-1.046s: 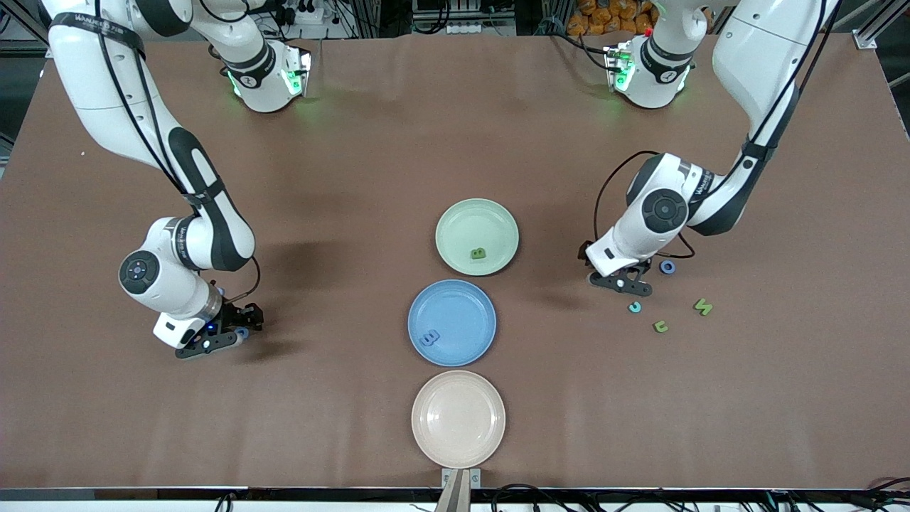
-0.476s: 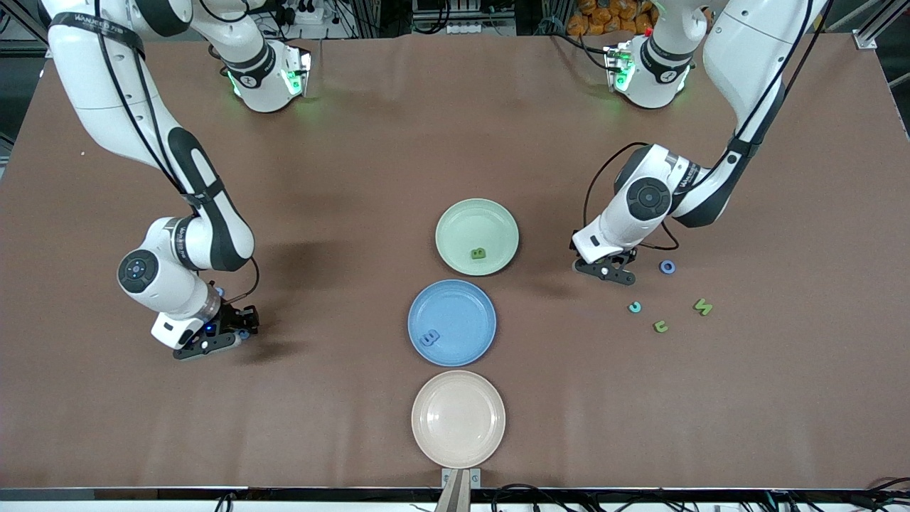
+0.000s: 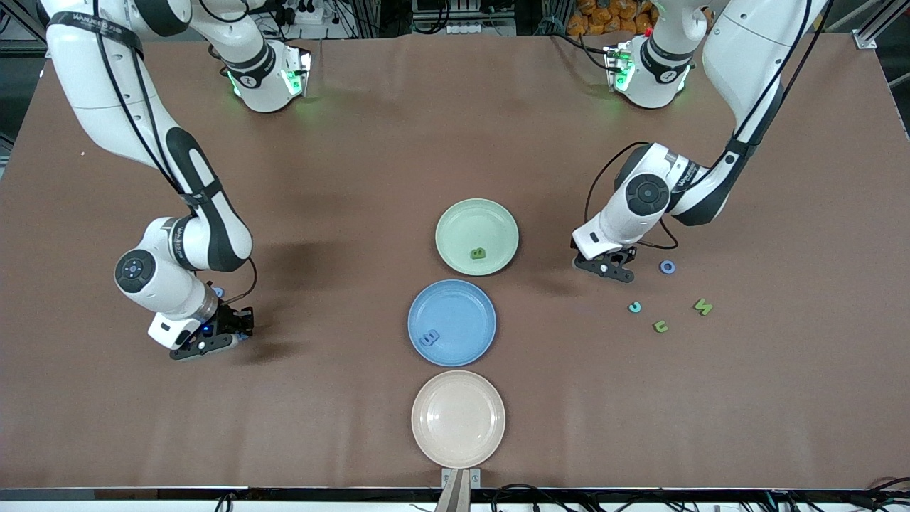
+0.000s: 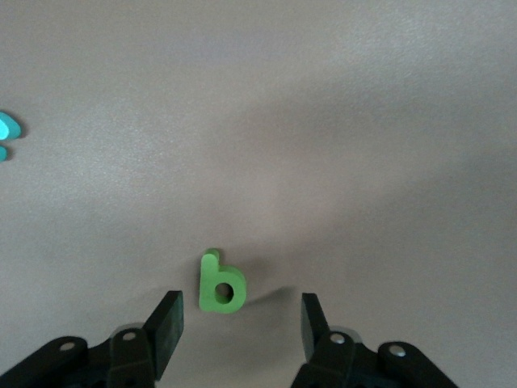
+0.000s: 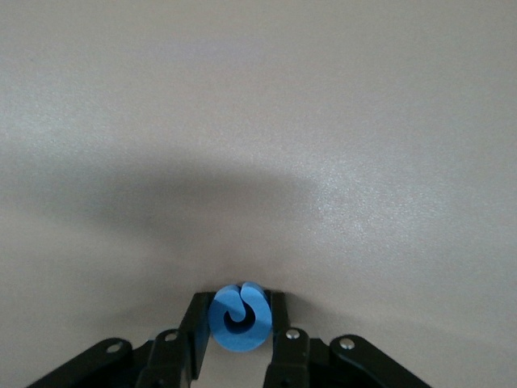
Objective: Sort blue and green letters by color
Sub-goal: 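Grasp the blue c with the right gripper while the left gripper grasps green b, then place the blue c on the blue plate while the left gripper places b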
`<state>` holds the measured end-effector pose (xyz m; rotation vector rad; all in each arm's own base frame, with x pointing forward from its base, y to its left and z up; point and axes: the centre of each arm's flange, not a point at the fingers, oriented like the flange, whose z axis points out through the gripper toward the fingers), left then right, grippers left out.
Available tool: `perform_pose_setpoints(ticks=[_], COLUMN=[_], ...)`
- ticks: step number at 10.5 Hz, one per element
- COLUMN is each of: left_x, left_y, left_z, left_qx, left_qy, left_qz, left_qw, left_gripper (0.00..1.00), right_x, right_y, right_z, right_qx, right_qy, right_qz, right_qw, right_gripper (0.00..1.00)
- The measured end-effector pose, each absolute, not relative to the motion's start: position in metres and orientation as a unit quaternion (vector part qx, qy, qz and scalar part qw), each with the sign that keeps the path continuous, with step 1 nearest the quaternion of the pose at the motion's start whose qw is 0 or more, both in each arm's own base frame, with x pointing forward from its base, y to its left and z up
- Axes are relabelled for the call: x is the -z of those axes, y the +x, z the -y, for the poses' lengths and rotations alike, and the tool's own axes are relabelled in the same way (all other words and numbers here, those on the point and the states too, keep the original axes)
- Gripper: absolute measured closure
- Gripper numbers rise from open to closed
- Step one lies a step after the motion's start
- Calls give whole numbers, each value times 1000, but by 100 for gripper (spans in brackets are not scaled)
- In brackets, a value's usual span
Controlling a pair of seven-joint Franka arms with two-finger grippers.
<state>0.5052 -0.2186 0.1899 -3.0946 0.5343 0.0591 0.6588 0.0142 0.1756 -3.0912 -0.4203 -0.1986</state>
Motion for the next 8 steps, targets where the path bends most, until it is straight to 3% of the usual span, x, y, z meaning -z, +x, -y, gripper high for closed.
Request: perform_pose_setpoints(ticks=[5, 8], left_x=[-178, -175], left_y=[511, 510], left_z=[194, 198], left_qx=[-13, -15], left_qy=[-986, -986], left_qz=[-166, -169], left_qw=[3, 1], left_gripper=[35, 39], right_x=[-183, -201], right_y=[664, 671], right_z=[-27, -80], right_qx=[71, 87], right_qy=[-987, -992], right_qz=[142, 94], right_qw=[8, 19], right_gripper=[66, 66])
